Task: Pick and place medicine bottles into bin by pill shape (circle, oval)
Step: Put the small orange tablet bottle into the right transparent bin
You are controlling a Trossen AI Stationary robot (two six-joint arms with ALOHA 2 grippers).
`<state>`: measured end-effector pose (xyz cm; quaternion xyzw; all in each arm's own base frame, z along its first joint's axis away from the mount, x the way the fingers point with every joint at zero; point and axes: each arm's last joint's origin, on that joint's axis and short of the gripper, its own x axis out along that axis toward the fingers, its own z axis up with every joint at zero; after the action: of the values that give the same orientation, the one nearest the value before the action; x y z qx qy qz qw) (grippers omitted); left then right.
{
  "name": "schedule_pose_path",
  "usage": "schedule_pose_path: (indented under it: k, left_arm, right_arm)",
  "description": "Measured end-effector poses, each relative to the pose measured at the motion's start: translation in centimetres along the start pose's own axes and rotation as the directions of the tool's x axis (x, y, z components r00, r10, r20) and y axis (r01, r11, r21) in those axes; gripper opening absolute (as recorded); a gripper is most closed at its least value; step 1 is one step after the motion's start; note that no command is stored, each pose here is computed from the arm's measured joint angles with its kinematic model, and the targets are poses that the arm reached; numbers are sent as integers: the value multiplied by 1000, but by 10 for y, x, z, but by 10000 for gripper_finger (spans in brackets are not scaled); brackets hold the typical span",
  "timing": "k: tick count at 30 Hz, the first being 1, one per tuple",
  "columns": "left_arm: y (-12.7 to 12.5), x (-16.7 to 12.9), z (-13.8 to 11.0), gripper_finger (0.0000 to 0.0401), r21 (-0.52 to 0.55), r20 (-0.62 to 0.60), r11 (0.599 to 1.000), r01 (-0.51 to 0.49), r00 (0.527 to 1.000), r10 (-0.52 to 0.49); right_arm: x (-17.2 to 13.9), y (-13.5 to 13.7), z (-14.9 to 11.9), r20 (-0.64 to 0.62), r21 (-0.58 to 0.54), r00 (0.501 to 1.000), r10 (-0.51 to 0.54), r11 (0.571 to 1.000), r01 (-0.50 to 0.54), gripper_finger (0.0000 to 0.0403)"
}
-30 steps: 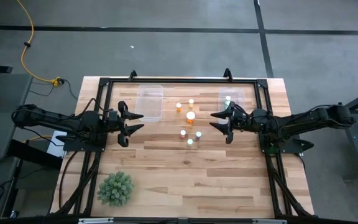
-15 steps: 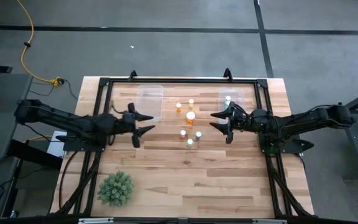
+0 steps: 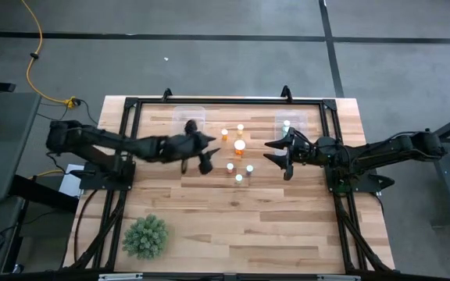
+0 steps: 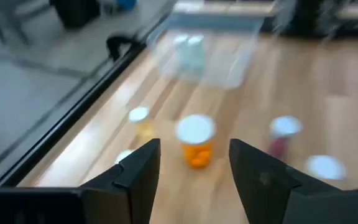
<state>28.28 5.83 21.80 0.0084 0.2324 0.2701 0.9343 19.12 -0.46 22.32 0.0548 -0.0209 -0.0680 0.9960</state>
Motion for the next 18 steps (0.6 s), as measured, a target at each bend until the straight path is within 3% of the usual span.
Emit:
schedule_pose_path:
  k: [3, 8, 18]
  left_arm:
    - [17, 23, 13, 197, 6, -122, 1000, -21, 992, 21]
    - [45, 59, 26, 224, -30, -252, 999, 40, 967, -46]
    - [79, 107, 18, 246, -154, -362, 988, 34, 928, -88]
  right_arm:
    - [0, 0, -1, -7, -1, 1000, -1, 1000, 1, 190]
    - [0, 0, -1, -12, -3, 1000, -1, 1000, 1, 190]
    - [0, 0, -2, -20, -6, 1000, -2, 1000, 2, 190]
